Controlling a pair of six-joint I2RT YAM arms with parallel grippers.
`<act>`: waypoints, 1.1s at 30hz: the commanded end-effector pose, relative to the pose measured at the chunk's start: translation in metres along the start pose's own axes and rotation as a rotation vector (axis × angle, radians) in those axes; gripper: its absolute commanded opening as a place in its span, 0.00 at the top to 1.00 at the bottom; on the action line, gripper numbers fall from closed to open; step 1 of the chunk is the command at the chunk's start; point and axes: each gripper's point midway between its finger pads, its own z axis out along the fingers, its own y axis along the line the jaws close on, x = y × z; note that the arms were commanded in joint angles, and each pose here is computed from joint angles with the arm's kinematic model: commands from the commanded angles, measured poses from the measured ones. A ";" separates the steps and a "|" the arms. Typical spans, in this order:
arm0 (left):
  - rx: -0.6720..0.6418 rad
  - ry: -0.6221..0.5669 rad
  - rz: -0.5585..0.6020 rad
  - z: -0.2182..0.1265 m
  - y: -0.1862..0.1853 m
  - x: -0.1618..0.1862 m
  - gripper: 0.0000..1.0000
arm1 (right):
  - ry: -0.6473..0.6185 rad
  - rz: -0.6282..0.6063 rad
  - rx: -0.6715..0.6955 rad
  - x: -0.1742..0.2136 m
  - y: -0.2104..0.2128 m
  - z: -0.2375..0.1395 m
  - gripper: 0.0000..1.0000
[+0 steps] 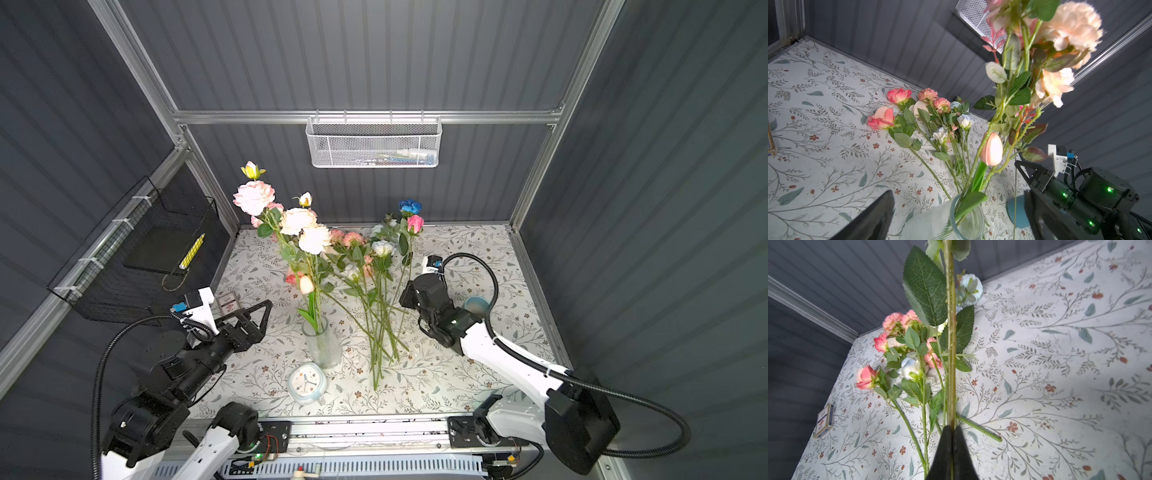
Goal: Arrange the flowers into the vase
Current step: 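Lift the blue rose high out of the bunch with the right gripper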
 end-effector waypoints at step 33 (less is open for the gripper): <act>-0.005 -0.008 0.023 -0.006 -0.001 -0.004 0.00 | 0.303 -0.205 0.247 0.074 -0.042 0.061 1.00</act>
